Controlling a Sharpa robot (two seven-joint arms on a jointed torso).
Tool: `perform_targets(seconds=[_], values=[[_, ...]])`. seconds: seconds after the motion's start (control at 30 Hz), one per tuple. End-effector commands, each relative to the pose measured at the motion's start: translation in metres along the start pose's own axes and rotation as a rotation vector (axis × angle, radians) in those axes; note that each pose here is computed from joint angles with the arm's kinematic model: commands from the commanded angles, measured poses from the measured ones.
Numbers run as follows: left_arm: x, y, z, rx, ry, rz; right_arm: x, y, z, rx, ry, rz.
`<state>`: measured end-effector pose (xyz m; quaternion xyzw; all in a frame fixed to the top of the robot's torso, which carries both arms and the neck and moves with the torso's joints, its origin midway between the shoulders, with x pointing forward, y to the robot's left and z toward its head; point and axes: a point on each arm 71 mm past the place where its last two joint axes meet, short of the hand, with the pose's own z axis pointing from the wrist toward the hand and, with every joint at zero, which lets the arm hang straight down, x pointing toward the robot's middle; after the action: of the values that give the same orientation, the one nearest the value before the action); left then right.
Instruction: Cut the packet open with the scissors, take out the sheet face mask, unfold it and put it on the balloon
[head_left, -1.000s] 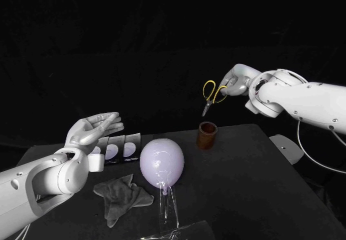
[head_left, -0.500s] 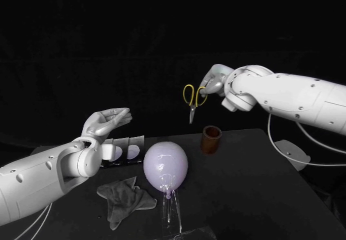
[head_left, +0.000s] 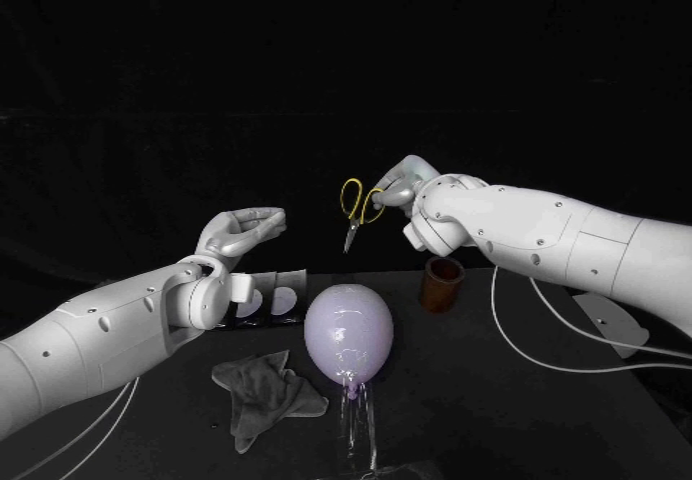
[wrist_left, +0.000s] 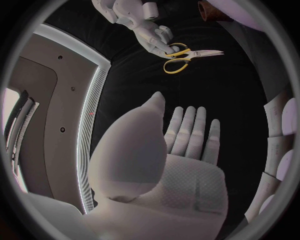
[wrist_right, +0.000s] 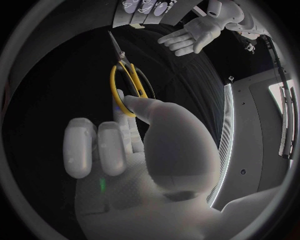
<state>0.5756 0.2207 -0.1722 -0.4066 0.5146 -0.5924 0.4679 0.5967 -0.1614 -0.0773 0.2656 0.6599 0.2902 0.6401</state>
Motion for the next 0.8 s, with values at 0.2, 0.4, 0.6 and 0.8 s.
perform_targets(seconds=[0.2,0.4,0.6,0.8], values=[[0.0203,0.0073,0.0141,-0.070,0.146,0.093,0.032,0.013,-0.004,-0.057,-0.016,0.130],[0.0276,0.0135,0.0211,-0.111,0.170,0.140,0.044,0.019,-0.008,-0.077,0.001,0.152],[0.0353,0.0185,0.0252,-0.150,0.214,0.169,0.055,0.023,-0.011,-0.092,0.017,0.171],[0.0393,0.0219,0.0255,-0.188,0.253,0.175,0.061,0.026,-0.014,-0.112,0.016,0.185]])
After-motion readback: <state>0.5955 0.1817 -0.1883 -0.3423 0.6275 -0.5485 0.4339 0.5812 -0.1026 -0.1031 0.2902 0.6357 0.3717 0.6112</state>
